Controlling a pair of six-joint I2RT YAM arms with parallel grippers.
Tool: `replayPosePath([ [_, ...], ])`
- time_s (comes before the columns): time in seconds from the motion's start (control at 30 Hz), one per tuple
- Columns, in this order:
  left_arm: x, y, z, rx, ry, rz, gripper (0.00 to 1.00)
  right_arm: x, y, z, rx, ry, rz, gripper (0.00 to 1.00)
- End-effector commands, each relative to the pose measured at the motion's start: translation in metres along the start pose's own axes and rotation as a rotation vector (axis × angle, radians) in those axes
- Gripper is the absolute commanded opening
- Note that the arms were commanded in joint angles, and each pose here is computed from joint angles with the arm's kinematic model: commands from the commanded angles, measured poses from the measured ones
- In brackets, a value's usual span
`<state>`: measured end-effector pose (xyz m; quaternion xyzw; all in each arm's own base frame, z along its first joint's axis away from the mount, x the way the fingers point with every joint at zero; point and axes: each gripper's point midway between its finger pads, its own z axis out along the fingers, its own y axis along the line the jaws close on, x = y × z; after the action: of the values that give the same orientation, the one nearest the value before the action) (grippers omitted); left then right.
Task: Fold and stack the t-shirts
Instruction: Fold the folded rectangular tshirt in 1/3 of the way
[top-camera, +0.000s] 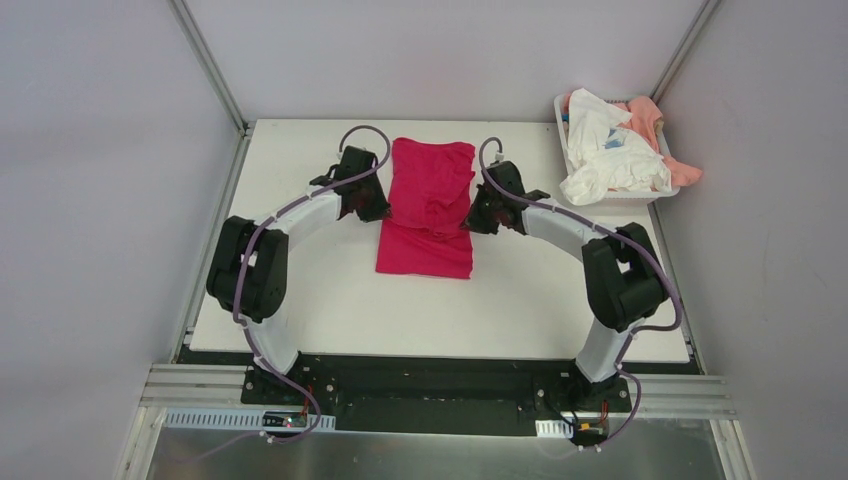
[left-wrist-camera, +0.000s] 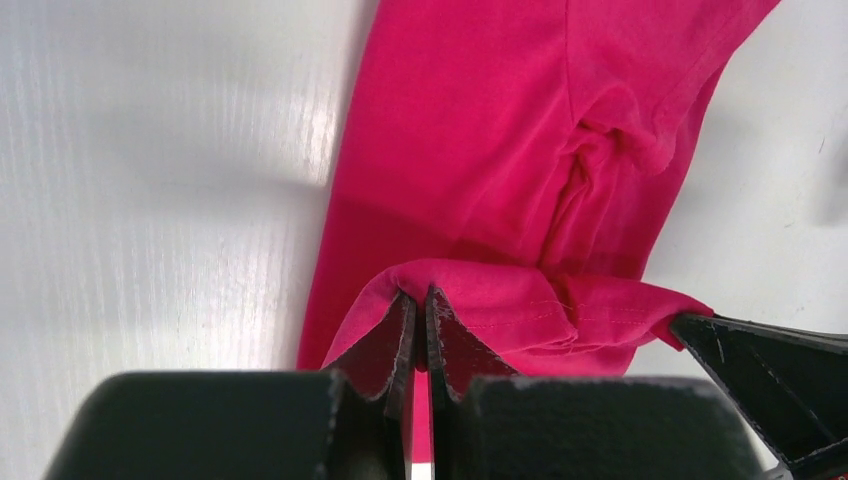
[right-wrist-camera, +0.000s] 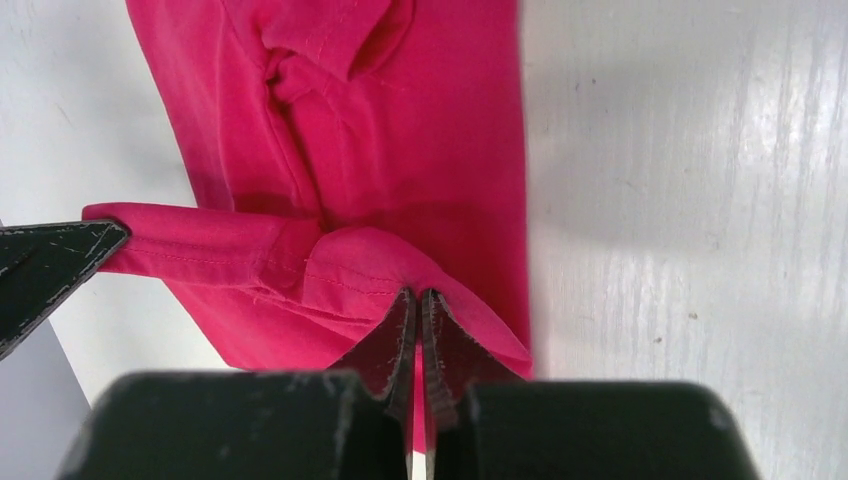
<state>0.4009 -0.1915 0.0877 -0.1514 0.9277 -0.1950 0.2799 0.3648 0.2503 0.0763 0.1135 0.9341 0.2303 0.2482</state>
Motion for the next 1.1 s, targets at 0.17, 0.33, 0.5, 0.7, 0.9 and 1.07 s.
replayPosePath([
  [0.17,-0.017,0.002,0.015,-0.004,0.004,-0.008,0.00,-0.024,0.014,0.016,-0.032,-0.022,0.067,0.00],
  [0.33,-0.026,0.001,0.027,0.005,0.022,-0.039,0.09,-0.036,0.006,0.029,-0.001,-0.029,0.132,0.08],
  [0.5,-0.044,-0.005,0.031,0.031,0.010,-0.083,0.53,-0.072,0.010,0.029,-0.039,-0.121,0.255,0.45],
  [0.7,-0.057,-0.008,0.025,0.054,-0.009,-0.093,0.71,-0.102,0.020,0.018,-0.126,-0.159,0.328,0.70],
  [0.9,-0.058,-0.004,0.004,0.049,-0.042,-0.074,0.99,-0.085,0.018,0.004,-0.146,-0.115,0.248,0.98],
  [1.07,-0.034,-0.001,-0.019,0.091,0.000,-0.061,0.99,-0.049,0.007,-0.009,-0.153,-0.029,0.182,0.99],
])
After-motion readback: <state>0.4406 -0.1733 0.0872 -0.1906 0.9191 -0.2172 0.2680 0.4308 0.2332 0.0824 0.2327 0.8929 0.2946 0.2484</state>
